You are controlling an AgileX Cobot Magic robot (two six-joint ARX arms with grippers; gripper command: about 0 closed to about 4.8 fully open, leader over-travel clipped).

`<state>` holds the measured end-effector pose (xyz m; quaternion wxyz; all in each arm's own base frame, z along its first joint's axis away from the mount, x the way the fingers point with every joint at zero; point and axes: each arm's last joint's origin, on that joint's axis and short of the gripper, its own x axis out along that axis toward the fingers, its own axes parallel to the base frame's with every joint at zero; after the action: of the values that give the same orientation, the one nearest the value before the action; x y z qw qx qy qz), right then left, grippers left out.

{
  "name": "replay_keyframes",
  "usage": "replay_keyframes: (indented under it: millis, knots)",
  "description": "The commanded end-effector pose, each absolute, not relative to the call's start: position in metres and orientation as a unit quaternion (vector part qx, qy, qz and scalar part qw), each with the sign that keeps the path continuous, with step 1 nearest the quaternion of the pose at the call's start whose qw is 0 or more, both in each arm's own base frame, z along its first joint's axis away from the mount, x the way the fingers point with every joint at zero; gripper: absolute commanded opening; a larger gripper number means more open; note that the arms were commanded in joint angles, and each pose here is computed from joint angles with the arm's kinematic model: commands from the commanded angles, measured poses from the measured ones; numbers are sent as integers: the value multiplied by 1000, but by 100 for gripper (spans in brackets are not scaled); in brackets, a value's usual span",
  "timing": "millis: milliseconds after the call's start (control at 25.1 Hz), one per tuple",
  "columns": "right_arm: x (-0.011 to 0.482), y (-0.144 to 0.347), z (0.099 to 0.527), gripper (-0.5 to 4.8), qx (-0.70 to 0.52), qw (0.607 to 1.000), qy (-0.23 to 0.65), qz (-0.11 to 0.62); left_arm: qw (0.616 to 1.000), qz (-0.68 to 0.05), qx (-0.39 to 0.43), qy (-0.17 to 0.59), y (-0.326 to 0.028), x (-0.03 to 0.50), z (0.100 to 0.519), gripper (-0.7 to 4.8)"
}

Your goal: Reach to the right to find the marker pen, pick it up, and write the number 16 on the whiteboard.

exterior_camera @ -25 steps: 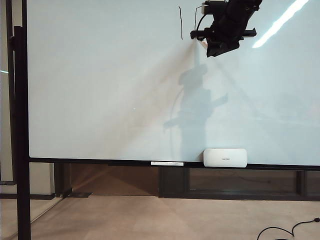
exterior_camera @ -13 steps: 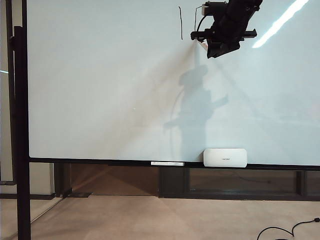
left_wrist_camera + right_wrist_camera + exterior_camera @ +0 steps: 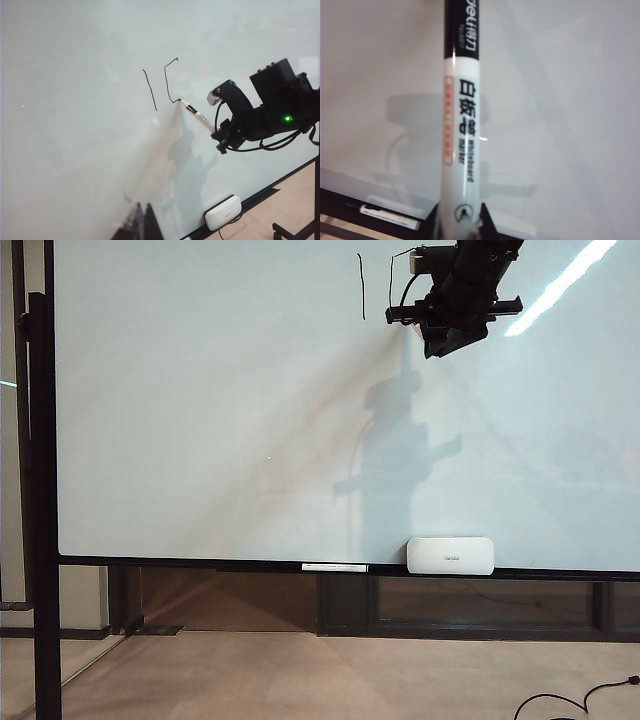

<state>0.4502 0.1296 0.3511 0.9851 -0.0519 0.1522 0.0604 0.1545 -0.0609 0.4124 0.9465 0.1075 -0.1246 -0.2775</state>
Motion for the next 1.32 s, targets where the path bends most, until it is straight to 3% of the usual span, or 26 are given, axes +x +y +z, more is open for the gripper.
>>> replay_keyframes:
  millis: [40, 1316]
  knots:
    - [448, 127, 355, -2, -47, 987, 150, 32, 946, -277, 109, -131, -60, 152, 415, -5]
    - [447, 126, 368, -2, -46, 993, 110, 26, 946, -276, 109, -131, -59, 150, 415, -5]
